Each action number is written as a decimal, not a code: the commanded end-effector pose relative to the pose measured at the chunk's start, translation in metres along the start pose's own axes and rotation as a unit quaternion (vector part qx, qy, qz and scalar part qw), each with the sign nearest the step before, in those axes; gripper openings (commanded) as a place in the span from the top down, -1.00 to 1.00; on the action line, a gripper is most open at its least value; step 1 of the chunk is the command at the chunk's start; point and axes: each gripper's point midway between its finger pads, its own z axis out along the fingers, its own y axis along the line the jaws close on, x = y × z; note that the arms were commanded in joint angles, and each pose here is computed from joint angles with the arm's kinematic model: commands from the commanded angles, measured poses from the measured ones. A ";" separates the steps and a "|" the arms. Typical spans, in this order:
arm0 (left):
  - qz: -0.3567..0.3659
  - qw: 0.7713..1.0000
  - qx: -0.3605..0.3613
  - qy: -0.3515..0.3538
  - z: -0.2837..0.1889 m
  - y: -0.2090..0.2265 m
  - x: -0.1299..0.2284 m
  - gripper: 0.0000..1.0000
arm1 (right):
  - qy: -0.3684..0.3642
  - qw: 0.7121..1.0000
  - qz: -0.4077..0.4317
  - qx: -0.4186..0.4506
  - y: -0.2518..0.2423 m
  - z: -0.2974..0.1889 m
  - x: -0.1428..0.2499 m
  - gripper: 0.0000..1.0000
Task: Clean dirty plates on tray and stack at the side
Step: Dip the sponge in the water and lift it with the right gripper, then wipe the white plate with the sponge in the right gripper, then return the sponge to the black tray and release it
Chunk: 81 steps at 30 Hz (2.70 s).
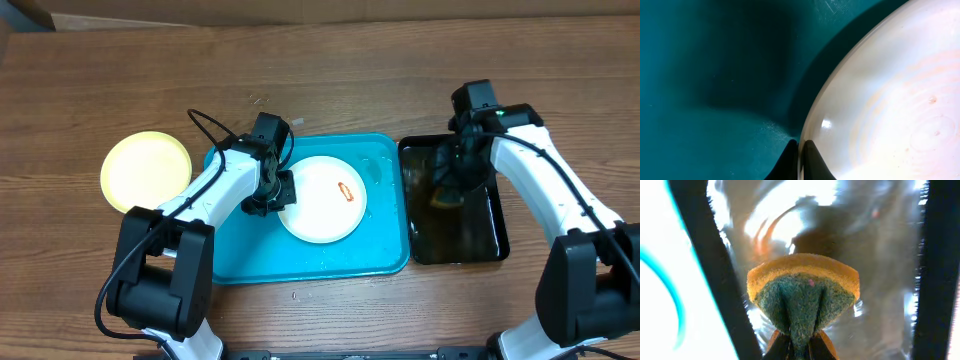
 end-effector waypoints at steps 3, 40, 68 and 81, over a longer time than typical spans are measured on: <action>0.000 1.000 -0.004 0.005 0.005 0.001 0.003 0.92 | -0.049 0.997 -0.050 -0.044 0.042 -0.043 -0.017 0.93; 0.002 1.000 -0.008 0.009 0.005 0.002 0.004 0.92 | -0.041 0.977 -0.194 0.081 0.162 0.100 0.013 0.91; 0.006 1.000 -0.011 0.009 0.005 0.003 0.005 0.92 | 0.079 0.929 -0.208 -0.294 0.220 0.001 0.007 0.92; 0.005 1.000 -0.009 0.007 0.005 0.003 0.004 0.91 | 0.076 0.997 -0.019 -0.028 0.002 -0.015 -0.024 0.92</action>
